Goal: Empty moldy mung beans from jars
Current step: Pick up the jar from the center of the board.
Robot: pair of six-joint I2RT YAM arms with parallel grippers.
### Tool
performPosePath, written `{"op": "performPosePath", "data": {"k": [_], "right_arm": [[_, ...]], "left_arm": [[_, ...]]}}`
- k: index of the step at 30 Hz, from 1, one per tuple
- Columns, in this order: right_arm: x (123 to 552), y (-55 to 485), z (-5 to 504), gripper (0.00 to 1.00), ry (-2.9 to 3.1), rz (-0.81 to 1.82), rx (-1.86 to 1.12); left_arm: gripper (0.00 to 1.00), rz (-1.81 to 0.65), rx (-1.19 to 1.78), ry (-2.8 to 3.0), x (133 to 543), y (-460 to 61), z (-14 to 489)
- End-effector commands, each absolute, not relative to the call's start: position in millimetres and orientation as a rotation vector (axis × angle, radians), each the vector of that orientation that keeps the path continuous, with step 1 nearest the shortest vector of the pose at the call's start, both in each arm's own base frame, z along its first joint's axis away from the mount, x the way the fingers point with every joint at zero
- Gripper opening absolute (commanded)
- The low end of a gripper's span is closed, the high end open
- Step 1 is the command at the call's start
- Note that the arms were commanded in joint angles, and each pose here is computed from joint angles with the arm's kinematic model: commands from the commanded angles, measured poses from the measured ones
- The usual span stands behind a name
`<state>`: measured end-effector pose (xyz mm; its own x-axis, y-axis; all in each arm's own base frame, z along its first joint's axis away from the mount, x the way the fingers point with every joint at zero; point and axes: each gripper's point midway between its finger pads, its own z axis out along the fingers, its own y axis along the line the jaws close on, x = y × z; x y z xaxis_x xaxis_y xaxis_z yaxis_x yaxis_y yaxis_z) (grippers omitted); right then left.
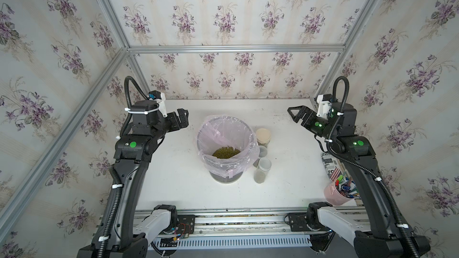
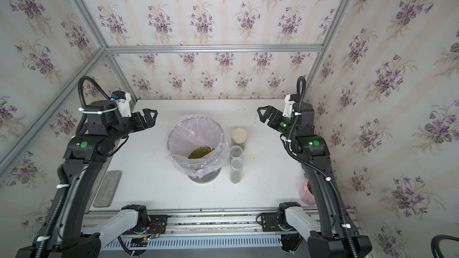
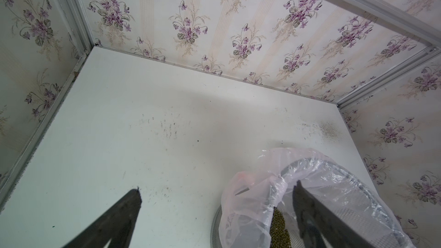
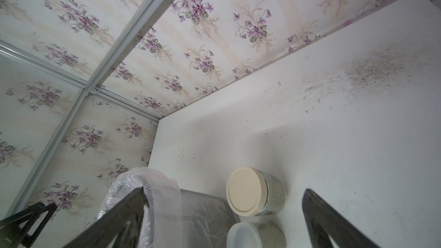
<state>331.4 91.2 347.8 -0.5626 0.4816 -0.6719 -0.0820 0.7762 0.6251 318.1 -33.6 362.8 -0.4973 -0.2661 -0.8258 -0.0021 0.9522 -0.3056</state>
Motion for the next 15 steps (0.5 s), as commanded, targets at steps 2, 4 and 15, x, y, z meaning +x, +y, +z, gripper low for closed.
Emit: {"op": "performPosePath", "data": {"k": [2,4,15], "right_arm": [[327,101,337,1.00,2.165,0.773,0.208],[318,104,321,0.94,2.280,0.753,0.183],[243,125,250,0.71,2.712,0.468,0.161]], "left_arm": [[1.00,-0.322,-0.138,2.036,318,-38,370],[1.00,-0.328,-0.131,2.041,318,-40,369],[1.00,-0.263,-0.232,2.035,322,-25,368]]}}
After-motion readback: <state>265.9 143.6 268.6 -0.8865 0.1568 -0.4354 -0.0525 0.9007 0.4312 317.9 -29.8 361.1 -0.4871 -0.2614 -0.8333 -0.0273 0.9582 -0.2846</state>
